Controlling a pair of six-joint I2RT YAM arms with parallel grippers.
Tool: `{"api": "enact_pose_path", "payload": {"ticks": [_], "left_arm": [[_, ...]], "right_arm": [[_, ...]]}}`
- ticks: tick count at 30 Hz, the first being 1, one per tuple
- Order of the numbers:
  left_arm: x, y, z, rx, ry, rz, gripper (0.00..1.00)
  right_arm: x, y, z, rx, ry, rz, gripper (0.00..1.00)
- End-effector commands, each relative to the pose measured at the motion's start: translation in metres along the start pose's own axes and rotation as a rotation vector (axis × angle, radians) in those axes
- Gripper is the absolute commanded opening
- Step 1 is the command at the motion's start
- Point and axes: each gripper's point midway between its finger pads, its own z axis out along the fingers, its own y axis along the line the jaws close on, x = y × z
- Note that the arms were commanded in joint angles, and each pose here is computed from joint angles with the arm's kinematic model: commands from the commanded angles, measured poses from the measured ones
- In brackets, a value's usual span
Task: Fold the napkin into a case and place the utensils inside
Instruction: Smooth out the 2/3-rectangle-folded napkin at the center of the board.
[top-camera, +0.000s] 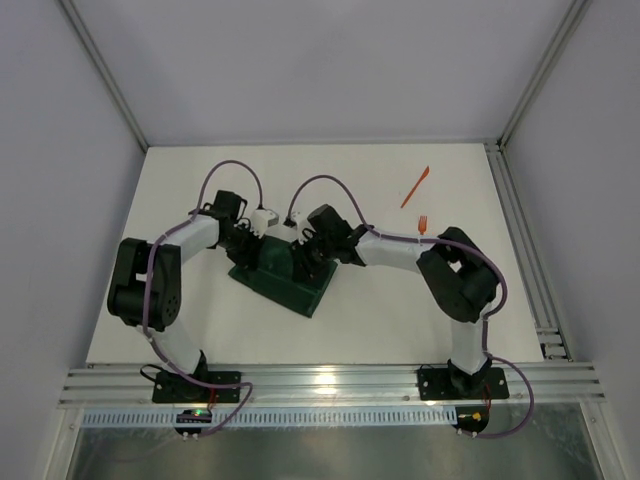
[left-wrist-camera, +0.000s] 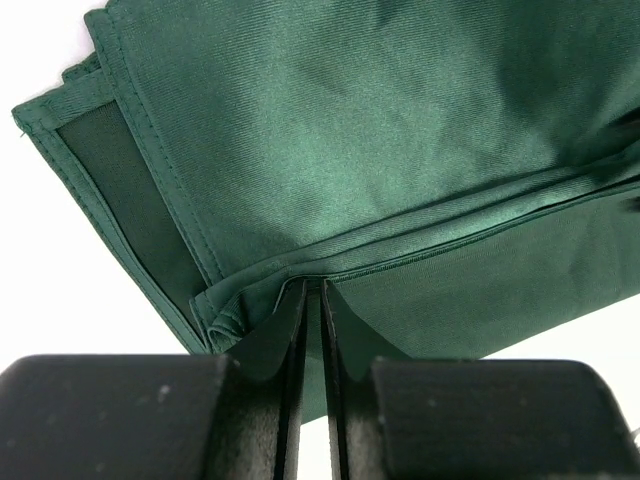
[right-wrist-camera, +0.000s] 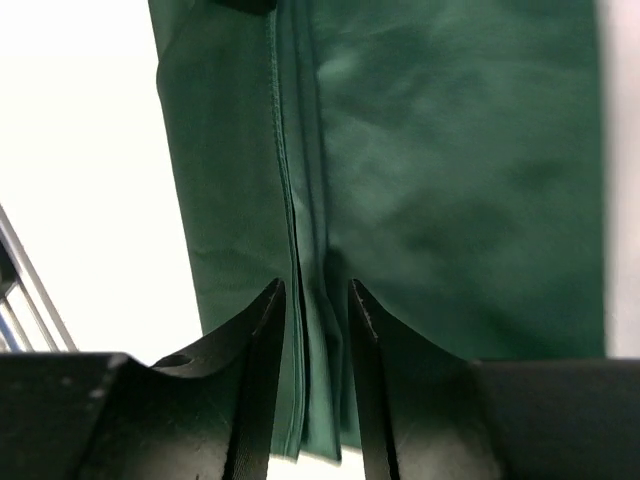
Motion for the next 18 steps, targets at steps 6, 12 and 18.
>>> {"api": "enact_pose_path", "payload": {"ticks": [6,12,18], "left_arm": [[-0.001,0.001,0.004,0.01,-0.02,0.003,0.11],[-0.004,0.001,0.003,0.013,-0.031,0.0,0.16],[-0.014,-0.004,-0.006,0.032,-0.081,0.001,0.19]], "right_arm": [[-0.033,0.019,-0.069,0.242,-0.222,-0.08,0.33],[-0.004,0.048,-0.035,0.082,-0.198,-0.067,0.09],[0.035,0.029,-0.008,0.092,-0.13,0.03,0.04]]}}
